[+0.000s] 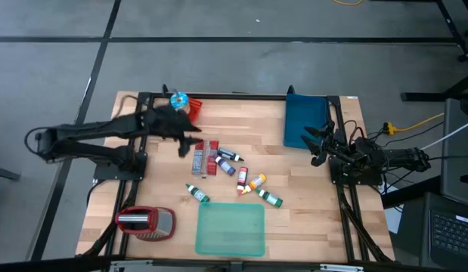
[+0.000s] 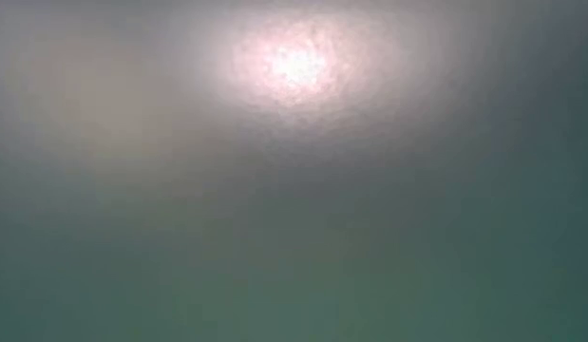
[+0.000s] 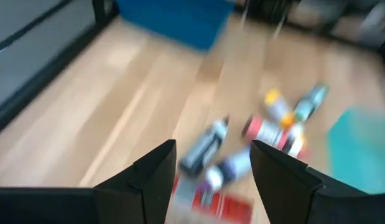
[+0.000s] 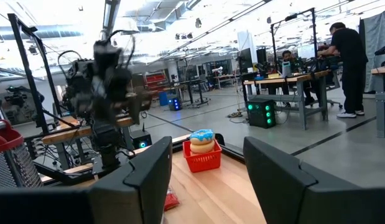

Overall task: Pick & Place Food Item
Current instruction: Put the red popcorn bag into the blue bin

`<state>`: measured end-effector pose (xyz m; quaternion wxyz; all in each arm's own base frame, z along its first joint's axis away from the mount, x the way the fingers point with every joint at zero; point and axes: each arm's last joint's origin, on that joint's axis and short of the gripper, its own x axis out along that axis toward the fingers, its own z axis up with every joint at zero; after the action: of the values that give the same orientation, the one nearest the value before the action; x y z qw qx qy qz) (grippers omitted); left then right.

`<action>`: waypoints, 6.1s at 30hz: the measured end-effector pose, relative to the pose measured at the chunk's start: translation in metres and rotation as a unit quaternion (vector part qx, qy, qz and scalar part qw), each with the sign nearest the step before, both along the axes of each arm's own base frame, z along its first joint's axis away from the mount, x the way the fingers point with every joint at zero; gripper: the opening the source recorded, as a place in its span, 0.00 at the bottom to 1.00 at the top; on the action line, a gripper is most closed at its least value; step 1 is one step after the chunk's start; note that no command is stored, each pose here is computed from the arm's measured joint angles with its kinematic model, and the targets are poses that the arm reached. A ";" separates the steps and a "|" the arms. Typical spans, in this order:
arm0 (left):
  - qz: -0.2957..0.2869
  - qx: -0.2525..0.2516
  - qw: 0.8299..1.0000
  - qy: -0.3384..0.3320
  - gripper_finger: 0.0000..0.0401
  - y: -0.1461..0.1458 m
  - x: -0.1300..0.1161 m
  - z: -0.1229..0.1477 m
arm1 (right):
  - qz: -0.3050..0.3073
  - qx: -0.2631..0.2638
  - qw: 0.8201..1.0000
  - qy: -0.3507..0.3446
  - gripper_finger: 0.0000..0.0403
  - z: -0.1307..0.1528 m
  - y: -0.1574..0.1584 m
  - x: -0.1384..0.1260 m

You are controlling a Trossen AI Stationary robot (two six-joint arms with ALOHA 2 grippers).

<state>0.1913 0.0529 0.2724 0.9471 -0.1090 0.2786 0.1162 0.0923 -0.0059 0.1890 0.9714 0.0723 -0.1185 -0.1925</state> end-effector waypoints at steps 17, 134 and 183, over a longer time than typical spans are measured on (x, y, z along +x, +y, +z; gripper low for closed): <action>-0.040 0.188 0.943 0.271 0.62 -0.100 0.055 -0.108 | 0.001 0.003 1.000 -0.001 0.50 0.000 0.000 0.000; -0.008 0.282 0.952 -0.117 0.00 -0.002 0.110 0.069 | -0.001 -0.008 1.000 0.023 0.50 -0.003 0.000 0.003; -0.059 0.285 0.934 -0.207 0.01 0.058 0.233 0.079 | 0.025 -0.012 0.999 0.039 0.70 -0.004 0.003 0.019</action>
<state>0.4246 0.1112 0.3512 0.9802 0.1607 0.0374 0.1098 0.1112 -0.0030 0.1851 0.9806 0.0561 -0.0813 -0.1695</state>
